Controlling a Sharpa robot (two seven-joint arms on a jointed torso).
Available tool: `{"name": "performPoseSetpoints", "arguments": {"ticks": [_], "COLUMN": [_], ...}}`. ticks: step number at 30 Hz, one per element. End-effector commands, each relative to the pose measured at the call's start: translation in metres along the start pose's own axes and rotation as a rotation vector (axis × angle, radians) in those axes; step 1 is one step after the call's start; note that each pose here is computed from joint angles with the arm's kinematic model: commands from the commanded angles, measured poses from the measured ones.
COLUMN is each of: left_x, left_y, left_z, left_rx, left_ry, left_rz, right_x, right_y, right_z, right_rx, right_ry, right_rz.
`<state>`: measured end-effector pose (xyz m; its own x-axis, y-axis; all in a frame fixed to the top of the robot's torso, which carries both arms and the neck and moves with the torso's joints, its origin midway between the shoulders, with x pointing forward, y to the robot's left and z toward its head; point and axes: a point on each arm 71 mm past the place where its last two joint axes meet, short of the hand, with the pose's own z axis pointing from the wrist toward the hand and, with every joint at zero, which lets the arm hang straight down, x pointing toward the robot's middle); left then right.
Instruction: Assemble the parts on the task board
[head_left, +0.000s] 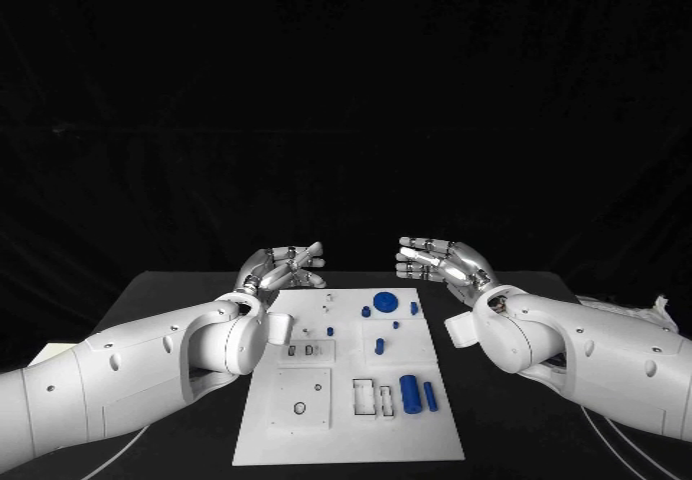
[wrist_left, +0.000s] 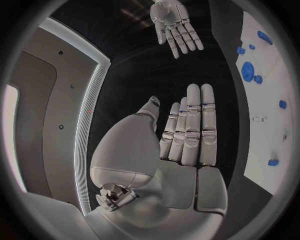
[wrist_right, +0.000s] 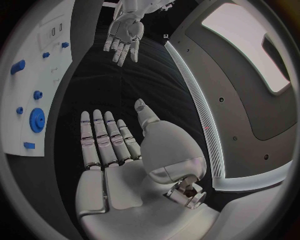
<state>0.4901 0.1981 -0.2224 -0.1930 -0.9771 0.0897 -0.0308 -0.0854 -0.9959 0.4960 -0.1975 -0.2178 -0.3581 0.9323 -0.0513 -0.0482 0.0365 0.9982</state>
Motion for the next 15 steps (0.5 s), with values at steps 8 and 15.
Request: {"name": "performPoseSetpoints", "arguments": {"ticks": [8,15], "left_x": [0.0007,0.0137], "left_y": [-0.0096,-0.0214], "left_z": [-0.0189,-0.044], "left_rx": [-0.077,-0.092], "left_ry": [0.186,0.279], "left_rz": [-0.096,-0.226], "right_x": [-0.008,-0.017], "right_y": [0.019,0.042], "right_z": [0.01,0.025], "right_rx": [-0.071,-0.104], "right_ry": [0.081,0.166], "right_rz": [-0.275,-0.601]}}
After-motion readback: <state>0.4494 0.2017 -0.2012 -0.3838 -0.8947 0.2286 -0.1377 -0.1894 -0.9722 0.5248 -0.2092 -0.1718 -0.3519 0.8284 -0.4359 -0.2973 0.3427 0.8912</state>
